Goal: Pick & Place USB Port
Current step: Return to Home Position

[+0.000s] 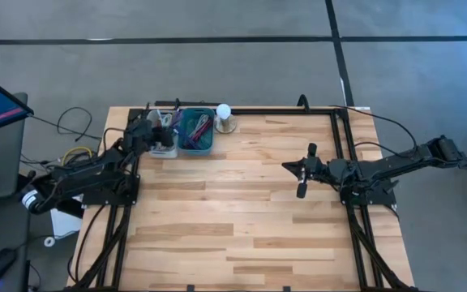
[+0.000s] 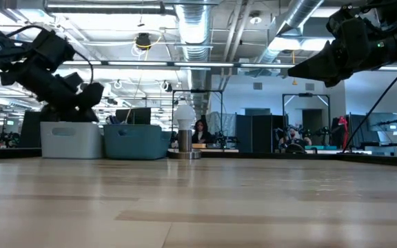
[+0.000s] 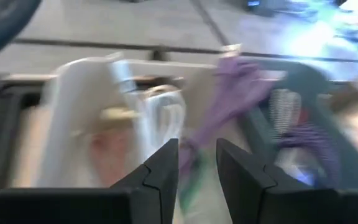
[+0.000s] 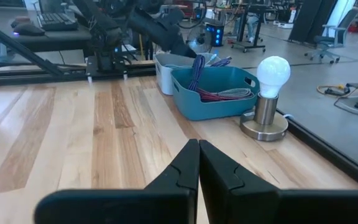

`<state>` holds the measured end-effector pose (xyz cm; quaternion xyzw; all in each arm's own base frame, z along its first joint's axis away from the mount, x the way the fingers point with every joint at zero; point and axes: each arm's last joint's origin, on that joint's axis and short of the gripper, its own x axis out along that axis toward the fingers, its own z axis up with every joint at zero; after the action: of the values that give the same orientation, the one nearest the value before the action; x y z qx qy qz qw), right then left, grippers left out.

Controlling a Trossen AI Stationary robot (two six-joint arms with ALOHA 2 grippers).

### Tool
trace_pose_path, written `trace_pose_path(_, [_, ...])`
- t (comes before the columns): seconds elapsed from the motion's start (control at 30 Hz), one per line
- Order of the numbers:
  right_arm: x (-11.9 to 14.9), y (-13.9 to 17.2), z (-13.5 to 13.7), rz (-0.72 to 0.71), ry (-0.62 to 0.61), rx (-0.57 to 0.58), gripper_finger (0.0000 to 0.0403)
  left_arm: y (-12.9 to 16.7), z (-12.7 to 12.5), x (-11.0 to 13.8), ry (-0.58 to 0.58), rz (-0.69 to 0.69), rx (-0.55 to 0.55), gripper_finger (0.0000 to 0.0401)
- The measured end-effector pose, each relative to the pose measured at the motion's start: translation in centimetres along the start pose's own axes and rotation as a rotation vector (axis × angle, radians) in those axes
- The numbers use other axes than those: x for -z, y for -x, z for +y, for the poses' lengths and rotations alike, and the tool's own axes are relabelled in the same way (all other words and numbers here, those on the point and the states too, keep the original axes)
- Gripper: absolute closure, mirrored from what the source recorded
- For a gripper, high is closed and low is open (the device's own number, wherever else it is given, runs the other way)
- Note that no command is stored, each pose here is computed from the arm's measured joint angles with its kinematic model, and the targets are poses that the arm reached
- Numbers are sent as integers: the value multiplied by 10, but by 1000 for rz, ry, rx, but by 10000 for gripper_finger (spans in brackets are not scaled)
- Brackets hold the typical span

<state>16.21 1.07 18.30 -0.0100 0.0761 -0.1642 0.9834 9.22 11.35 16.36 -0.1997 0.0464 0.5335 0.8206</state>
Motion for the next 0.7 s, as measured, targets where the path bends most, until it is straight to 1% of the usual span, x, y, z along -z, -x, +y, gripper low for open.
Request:
trace_pose_path(0.07, [0, 0, 0, -1, 4, 0, 400, 1, -5, -2, -33, -12, 91, 296])
trace_pose_path(0.2, [-2, 0, 0, -22, -7, -1, 400, 5, -18, -6, -142, -31, 314, 297])
trace_pose_path(0.27, [-5, 0, 0, -44, -8, -1, 400, 7, -23, -6, -182, -41, 394, 297])
trace_pose_path(0.4, [-7, 2, 1, -66, 31, -10, 400, 13, -30, -9, -228, -84, 481, 297])
trace_pose_path(0.5, [-12, 5, -1, -96, 16, -13, 400, 18, -34, -14, -233, -138, 536, 297])
trace_pose_path(0.63, [-20, 11, -4, -149, -16, -13, 400, 26, -38, -19, -231, -209, 582, 297])
trace_pose_path(0.7, [-27, 15, -5, -172, -27, -13, 400, 30, -39, -21, -251, -233, 617, 297])
